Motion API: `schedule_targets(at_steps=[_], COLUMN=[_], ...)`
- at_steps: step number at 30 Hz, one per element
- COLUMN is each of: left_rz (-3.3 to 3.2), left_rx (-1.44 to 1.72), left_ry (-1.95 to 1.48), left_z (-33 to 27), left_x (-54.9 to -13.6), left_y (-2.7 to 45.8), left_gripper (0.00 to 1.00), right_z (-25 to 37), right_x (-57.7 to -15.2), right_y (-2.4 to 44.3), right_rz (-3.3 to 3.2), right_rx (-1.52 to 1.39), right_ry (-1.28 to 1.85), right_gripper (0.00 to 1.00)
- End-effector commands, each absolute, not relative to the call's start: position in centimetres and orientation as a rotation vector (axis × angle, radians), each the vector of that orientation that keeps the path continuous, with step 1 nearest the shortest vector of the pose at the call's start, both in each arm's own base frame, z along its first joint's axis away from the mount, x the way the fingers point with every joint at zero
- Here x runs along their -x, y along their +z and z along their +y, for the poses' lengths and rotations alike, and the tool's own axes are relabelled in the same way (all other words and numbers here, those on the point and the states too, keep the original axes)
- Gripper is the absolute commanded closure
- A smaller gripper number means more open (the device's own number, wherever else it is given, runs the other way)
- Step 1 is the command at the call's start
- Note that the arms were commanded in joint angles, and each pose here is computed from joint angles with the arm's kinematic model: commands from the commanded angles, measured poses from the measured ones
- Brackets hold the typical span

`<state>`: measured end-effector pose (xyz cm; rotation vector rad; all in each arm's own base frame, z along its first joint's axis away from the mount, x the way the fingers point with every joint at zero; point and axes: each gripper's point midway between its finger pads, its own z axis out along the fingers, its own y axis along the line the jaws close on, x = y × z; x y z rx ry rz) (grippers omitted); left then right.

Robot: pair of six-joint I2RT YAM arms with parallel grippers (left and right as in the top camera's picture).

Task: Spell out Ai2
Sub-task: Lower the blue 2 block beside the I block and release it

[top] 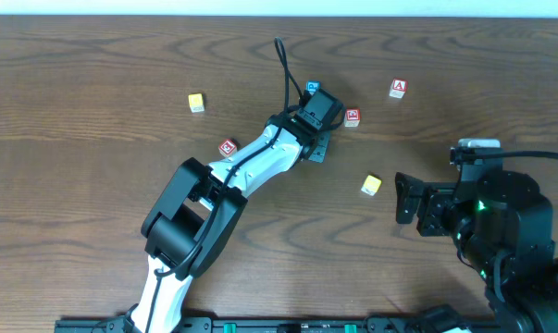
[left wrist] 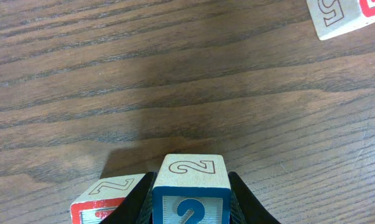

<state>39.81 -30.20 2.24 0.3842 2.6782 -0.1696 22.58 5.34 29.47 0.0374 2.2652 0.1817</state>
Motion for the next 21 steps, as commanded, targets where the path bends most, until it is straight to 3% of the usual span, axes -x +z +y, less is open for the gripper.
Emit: schedule_targets(at_steps=[1,4,21], left_rz=[2.696,2.695,2.700], left_rx=[-0.372,-0.372,-0.374], left_ry=[-0.162,-0.162,-0.162], left_z=[-30.12,-30.13,-30.10], left_x=[-39.74,-39.76,-39.63], left_y=[1.45,1.45,1.39], left_gripper=[0.91,0.77,0.67], right_z=[4.98,4.98,4.99], right_x=[-22.69,-22.69,-22.70], right_y=[30.01,30.01,30.02], right_rz=[2.248,2.248,2.248], right_rx=[-0.070,-0.071,-0.074], right_ry=[0.179,0.180,0.181], right_gripper=[0.01,0.01,0.01])
